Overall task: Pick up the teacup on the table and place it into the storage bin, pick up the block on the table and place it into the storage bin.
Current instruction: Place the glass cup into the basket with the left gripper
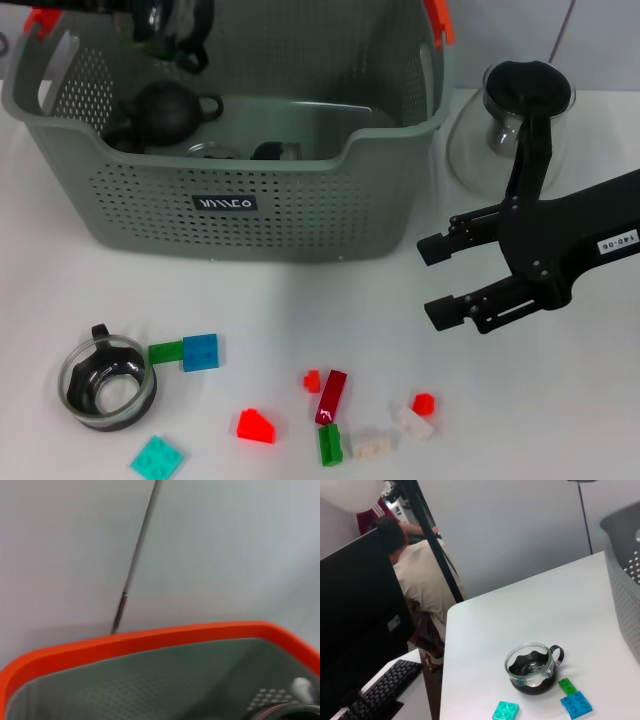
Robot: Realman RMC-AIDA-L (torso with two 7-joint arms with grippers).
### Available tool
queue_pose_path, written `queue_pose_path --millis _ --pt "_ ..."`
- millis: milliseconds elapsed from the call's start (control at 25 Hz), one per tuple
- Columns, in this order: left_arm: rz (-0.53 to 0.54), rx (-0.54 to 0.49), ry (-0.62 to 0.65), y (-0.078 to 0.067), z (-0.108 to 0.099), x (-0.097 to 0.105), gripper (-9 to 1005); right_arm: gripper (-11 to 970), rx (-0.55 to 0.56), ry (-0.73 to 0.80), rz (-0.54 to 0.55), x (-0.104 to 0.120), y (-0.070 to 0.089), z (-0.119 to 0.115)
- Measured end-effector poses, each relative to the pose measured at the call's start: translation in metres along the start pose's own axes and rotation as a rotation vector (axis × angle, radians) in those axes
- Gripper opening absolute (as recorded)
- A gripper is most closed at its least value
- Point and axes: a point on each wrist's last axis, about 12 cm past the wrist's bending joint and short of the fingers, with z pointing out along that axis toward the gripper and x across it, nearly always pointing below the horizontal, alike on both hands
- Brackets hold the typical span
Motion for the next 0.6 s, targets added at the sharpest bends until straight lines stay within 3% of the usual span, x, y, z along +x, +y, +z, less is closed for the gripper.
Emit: queue_pose_path --millis 400,600 --pt "0.210 -0.105 0.111 -0.033 0.057 -0.012 47 855 -0.001 -0.014 0.022 0.001 0.000 0.000" --pt "0.262 -0.148 0.134 -0.045 0.080 -0.011 47 855 -0.020 -0.010 0.041 0.005 0.000 0.003"
